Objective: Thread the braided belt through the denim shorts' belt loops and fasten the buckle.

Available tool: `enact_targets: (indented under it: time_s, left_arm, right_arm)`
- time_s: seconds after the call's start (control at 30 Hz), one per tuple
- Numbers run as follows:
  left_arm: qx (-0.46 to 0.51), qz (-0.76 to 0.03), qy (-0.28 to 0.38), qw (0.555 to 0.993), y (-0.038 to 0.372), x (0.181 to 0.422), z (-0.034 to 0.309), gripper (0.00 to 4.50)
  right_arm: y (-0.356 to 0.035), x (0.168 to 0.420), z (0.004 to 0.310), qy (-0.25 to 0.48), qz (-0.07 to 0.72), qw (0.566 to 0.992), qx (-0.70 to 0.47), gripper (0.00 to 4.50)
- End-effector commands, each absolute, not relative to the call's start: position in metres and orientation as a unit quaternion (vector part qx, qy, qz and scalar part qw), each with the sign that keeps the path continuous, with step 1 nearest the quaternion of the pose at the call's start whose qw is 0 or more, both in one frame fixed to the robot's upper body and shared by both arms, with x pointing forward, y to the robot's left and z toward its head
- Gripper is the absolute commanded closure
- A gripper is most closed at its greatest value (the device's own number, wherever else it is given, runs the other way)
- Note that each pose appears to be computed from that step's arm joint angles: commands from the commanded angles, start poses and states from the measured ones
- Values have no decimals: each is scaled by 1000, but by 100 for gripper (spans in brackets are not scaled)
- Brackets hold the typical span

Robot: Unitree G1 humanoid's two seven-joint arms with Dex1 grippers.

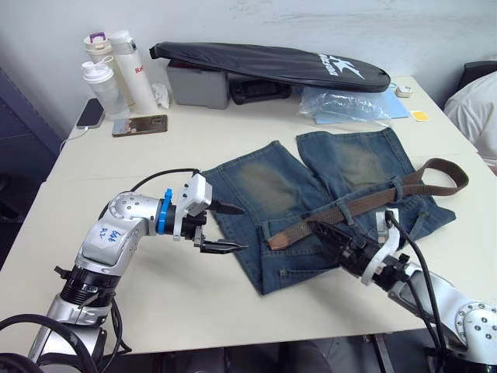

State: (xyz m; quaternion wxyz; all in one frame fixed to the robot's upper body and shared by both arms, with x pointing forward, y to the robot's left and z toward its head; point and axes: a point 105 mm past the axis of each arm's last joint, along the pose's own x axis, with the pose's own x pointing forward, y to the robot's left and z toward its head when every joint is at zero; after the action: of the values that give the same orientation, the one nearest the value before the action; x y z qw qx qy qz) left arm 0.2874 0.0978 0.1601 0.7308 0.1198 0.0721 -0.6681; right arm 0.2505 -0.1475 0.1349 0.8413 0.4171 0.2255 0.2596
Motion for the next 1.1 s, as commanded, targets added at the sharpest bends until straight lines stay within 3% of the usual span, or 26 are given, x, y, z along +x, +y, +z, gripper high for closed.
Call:
enact_targets:
  time_s: [0.03, 0.2, 0.43, 0.63, 1.0, 1.1]
  left_arm:
    - [146, -665, 50, 731, 99, 286, 170, 0]
    - [137, -665, 56, 732, 99, 285, 169, 0]
    - [142, -662, 56, 734, 98, 286, 168, 0]
    - [145, -662, 54, 733, 98, 286, 168, 0]
    - [152, -660, 58, 733, 102, 287, 165, 0]
    - [154, -660, 59, 733, 102, 287, 164, 0]
  right_arm:
    - [-138, 260, 123, 238, 238, 815, 472, 3]
    - [-127, 270, 125, 231, 237, 812, 481, 3]
    - [-134, 287, 112, 224, 192, 850, 436, 3]
    - [-140, 291, 116, 199, 182, 847, 459, 3]
    - [-123, 289, 137, 166, 246, 818, 492, 3]
    - [-124, 292, 120, 192, 223, 822, 488, 77]
